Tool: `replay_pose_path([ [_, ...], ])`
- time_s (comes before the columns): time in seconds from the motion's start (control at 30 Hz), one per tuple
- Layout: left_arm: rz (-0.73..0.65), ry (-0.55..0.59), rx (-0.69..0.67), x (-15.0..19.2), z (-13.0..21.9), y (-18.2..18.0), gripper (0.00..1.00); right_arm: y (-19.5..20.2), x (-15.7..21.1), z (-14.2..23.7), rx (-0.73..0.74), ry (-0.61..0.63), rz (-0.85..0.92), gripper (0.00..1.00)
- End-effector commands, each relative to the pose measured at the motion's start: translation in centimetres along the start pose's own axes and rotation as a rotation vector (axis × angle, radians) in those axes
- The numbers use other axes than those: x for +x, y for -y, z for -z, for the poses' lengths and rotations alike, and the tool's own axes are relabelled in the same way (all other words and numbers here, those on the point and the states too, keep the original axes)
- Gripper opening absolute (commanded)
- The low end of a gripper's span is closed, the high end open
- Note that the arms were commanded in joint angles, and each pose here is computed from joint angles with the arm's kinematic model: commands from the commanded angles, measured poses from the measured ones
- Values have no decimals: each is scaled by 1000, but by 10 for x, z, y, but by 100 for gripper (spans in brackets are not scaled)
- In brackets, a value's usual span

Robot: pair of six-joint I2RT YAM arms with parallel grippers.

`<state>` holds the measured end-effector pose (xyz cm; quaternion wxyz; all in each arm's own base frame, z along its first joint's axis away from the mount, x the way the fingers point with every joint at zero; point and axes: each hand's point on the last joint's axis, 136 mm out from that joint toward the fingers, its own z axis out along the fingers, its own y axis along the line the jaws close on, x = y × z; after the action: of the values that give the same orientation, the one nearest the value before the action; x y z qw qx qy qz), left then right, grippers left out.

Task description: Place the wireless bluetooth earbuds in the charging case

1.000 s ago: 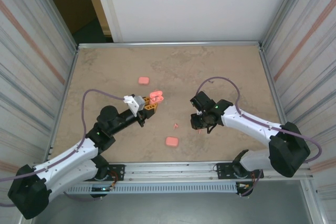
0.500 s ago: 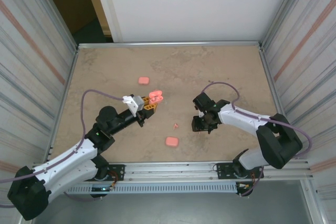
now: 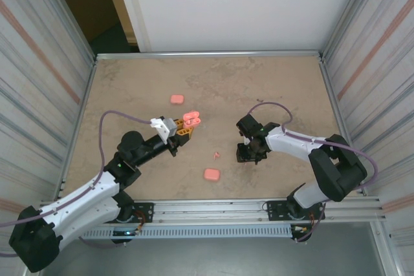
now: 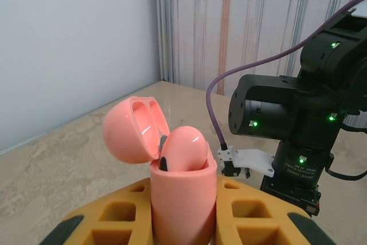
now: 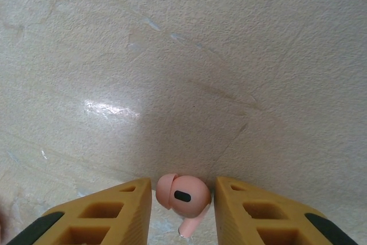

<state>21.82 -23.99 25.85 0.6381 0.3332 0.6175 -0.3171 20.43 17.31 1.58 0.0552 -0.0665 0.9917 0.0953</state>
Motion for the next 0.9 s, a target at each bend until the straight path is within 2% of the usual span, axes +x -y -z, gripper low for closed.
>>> replay_pose_path([
  [0.0, -24, 32, -8, -10, 3, 0, 0, 3, -4, -3, 18, -5, -2, 31],
  [0.2, -23, 31, -14, -10, 4, -1, 0, 4, -6, -1, 28, 8, 6, 24],
  [0.5, 3, 30, 1, -4, 0, 1, 0, -7, -19, 28, 27, 121, 87, 24],
  [0.67, 34, 34, 31, -2, -7, 4, 0, -22, -32, 64, -5, 252, 159, 24],
  [0.87, 62, 42, 60, -2, -16, 7, 0, -42, -54, 126, -98, 496, 205, 24],
])
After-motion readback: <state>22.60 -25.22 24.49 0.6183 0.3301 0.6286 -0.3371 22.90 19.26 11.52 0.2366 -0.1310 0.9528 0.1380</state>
